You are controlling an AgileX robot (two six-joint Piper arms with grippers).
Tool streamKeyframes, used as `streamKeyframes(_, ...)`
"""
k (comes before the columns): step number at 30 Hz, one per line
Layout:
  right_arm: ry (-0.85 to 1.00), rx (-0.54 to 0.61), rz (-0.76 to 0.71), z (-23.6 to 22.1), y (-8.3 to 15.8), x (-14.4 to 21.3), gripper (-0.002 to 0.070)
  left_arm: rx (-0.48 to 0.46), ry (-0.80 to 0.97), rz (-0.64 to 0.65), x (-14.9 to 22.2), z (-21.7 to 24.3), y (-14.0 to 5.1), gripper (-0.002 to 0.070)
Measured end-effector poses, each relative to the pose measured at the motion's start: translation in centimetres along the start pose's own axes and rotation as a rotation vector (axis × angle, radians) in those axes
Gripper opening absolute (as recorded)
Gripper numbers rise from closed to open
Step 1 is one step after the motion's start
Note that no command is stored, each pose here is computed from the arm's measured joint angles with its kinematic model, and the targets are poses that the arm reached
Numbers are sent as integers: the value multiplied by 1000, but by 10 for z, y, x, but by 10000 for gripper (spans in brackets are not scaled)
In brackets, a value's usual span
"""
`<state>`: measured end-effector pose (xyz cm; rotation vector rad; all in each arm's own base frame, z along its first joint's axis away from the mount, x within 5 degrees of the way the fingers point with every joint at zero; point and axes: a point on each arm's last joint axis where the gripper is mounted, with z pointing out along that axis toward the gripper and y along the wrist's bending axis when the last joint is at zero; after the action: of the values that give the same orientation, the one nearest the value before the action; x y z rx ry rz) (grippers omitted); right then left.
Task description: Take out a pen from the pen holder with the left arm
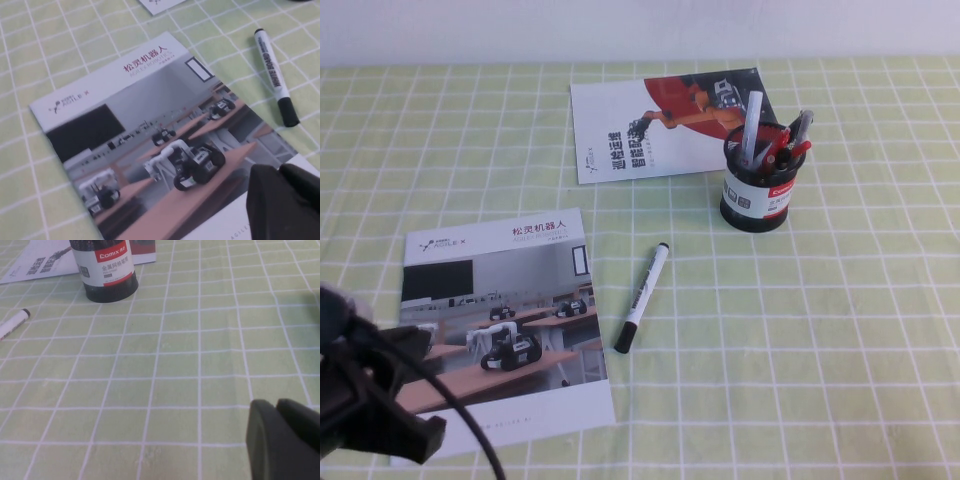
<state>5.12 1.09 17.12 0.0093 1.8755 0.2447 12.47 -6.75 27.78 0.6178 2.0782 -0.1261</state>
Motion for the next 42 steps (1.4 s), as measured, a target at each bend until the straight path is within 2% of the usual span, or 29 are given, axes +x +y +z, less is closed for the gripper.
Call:
streamKeyframes(6, 0, 0, 0, 0, 0, 0, -15, -48, -137, -147, 32, -19, 10, -1)
streamKeyframes(12, 0, 0, 0, 0, 0, 0, -15, -205, -392, -191, 74, -34, 14, -1)
streamKeyframes(16, 0, 0, 0, 0, 0, 0, -15, -289, -468, -221, 99, -34, 11, -1)
streamKeyframes(20, 0, 0, 0, 0, 0, 0, -15, -323, -481, -234, 116, -29, 9, -1)
streamKeyframes(24, 0, 0, 0, 0, 0, 0, -15, -316, -450, -248, 125, -23, 7, -1)
streamKeyframes(31, 0, 0, 0, 0, 0, 0, -15, -289, -292, -271, 139, -17, 4, -1)
streamKeyframes(42, 0, 0, 0, 0, 0, 0, -15, -299, -245, -243, 142, -16, 4, -1)
